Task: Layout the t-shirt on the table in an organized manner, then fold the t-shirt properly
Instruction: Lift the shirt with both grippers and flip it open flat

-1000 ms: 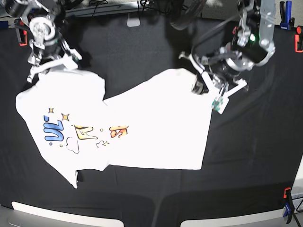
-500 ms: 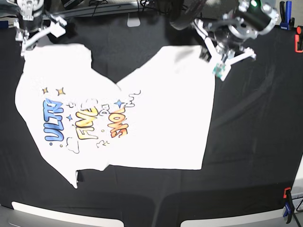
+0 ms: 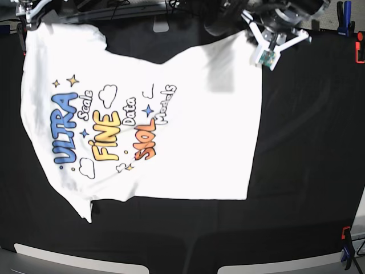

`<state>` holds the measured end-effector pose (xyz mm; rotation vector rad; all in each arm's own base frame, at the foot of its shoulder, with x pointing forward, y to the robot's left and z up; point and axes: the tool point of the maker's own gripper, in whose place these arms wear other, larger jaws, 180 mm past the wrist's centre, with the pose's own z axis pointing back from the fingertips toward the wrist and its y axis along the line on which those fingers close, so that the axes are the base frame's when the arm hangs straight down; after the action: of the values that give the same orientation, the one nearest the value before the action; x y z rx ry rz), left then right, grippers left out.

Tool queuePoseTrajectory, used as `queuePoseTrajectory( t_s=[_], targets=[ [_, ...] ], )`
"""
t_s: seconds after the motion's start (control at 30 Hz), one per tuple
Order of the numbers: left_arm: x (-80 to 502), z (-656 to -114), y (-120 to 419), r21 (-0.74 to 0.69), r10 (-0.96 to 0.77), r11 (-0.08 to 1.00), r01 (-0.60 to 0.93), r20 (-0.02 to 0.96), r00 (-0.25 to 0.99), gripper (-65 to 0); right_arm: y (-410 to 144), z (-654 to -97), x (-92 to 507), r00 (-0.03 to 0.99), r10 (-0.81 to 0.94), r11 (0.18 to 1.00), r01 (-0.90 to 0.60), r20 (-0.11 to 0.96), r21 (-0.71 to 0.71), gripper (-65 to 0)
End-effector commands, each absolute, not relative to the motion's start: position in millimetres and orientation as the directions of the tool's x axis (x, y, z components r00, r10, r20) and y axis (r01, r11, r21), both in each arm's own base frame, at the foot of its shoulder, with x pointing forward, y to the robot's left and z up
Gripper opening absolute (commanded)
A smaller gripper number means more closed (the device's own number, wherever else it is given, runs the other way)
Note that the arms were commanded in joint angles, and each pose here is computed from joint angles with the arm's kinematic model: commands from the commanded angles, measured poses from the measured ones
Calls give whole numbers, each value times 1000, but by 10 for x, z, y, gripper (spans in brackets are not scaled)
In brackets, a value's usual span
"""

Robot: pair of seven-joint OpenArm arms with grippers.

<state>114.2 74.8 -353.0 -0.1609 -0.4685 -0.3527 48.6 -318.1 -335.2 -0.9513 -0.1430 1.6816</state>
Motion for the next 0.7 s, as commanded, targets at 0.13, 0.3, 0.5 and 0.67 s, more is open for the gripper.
queuePoseTrajectory(
  t_s=[0.13,0.3,0.5,0.67],
  targets=[
    [1000,-3527,775,-67,-298,929,364,447,844,-650,-3130,-3282,433,-52,864,-368,-743,-501,-559,-650],
    [1329,-3386,923,89,-341,930,357,570,747,-650,-3073,-3169,627,-20,879,-367,-668,-477,-647,-650],
    [1809,-3117,1130,231,-338,941,248,687,643,-650,-3240,-2734,1322,194,878,-300,-490,-438,-819,-650],
    [2103,-2898,1130,260,-338,941,218,761,553,-650,-3678,-2360,1820,496,831,-80,-341,-251,-937,-650]
  ],
)
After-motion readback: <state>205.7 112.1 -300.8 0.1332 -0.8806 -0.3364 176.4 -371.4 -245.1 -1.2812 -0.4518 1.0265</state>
